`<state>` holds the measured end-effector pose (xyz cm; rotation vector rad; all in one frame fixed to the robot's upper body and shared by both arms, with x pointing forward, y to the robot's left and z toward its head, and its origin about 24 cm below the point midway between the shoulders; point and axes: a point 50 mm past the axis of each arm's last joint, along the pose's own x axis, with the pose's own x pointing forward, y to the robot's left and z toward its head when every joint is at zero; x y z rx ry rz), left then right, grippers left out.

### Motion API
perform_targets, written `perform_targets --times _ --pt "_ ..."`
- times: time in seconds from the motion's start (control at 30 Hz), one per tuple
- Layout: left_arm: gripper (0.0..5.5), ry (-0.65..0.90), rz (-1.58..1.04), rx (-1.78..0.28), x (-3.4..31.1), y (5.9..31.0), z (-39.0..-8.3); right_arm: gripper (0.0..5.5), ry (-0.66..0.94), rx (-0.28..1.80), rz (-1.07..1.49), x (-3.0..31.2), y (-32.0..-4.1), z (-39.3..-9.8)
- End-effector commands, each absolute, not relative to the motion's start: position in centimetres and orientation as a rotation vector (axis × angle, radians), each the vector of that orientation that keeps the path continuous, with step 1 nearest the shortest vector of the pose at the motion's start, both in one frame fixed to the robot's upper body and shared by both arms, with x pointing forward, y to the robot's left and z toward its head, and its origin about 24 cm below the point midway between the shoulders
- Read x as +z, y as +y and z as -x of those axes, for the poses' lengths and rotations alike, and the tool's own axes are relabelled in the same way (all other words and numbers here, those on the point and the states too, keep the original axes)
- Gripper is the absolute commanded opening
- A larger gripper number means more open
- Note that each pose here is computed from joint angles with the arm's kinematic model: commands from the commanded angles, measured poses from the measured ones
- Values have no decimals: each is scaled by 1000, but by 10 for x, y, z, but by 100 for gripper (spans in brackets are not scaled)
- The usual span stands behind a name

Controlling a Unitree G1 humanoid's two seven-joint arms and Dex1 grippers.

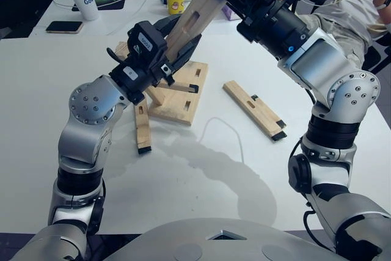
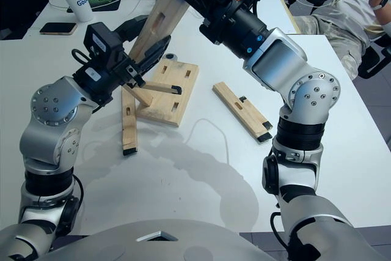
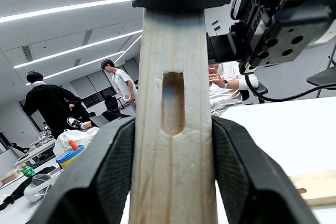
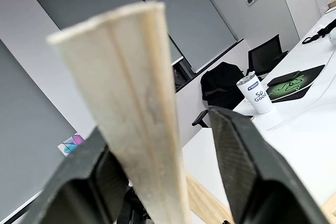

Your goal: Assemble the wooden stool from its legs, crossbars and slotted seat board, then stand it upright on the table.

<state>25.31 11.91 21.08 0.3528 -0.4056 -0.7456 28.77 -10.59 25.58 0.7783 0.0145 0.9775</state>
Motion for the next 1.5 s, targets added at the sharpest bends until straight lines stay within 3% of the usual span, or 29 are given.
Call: perform_targets --times 0.03,0.23,0.77,0.8,1.03,1.4,1.5 --pt "206 -423 -397 -761 214 117 -253 182 -5 951 -784 257 -107 -290" --pt "206 -405 -424 -759 209 118 -254 105 -26 941 -792 259 -109 -291" --pt "206 -374 -420 -753 199 122 -257 105 -54 924 -790 263 -115 -294" --pt "243 -377 -402 -755 200 123 -257 105 -57 917 -789 263 -116 -295" --pt "337 -414 -334 -744 209 126 -257 102 -93 868 -763 267 -127 -301" --pt "344 -523 13 -613 250 154 -257 102 -98 560 -716 246 -158 -332" --pt "344 -574 219 -511 267 177 -255 102 -95 409 -657 237 -170 -342"
